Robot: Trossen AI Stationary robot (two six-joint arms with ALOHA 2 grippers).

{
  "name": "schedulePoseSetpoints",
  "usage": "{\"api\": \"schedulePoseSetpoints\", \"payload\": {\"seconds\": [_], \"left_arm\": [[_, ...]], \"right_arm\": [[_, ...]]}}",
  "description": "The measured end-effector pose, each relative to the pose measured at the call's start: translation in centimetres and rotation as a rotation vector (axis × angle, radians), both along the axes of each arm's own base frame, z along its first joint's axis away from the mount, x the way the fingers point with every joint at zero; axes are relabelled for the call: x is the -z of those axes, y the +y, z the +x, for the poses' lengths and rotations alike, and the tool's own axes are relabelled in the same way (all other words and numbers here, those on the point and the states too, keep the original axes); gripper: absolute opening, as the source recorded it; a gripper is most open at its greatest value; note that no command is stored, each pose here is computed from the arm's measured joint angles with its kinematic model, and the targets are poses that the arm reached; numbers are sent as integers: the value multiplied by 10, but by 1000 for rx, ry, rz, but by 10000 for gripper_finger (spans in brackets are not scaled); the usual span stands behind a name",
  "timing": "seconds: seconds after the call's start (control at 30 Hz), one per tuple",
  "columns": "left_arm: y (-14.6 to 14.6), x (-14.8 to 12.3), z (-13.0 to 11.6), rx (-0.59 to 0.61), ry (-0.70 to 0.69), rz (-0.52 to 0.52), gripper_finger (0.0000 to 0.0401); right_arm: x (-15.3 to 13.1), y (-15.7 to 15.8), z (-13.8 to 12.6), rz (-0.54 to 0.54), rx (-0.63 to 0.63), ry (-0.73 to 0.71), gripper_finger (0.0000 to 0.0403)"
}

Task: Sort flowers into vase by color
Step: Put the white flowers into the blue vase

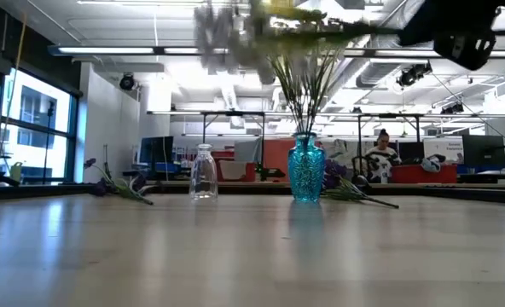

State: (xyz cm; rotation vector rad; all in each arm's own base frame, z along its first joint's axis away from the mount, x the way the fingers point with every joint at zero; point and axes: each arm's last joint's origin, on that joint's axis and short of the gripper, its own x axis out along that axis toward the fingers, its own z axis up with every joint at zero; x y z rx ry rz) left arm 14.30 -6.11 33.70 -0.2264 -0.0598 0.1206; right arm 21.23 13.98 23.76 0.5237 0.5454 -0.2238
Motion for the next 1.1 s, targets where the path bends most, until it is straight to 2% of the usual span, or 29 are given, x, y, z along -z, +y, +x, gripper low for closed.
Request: {"api": "schedulePoseSetpoints", "payload": {"seconds": [0.1, 0.17, 0.23, 0.33, 0.47, 0.57, 0.67, 0.77, 0.9, 1.1], "left_arm": [[-2, 10, 5, -13, -141, -135, 126], [-3, 15, 8, -28, -227, -203, 126], [-5, 23, 14, -63, -249, -228, 126], [-14, 33, 31, -84, -180, -188, 126], [-31, 41, 63, -95, -82, -79, 126], [-38, 36, 87, -122, -48, 10, 126], [-36, 26, 105, -162, -48, 48, 128], [-27, 11, 112, -193, -81, 62, 137], [-13, -8, 111, -105, -151, 86, 155], [2, -15, 108, -29, -170, 122, 179]], "right_arm": [[-11, -4, 6, 16, 12, -278, 1], [-25, -7, 13, -47, -14, -453, 1], [-40, -13, 23, -135, -12, -588, 1], [-61, -25, 36, -277, 8, -691, 1], [-82, -43, 53, -382, 5, -721, 1], [-90, -54, 68, -415, -19, -738, 1], [-96, -60, 84, -420, -40, -753, 1], [-100, -63, 100, -437, -68, -760, 1], [-108, -66, 118, -511, -85, -728, 0], [-117, -74, 139, -525, -68, -710, 0]]}}
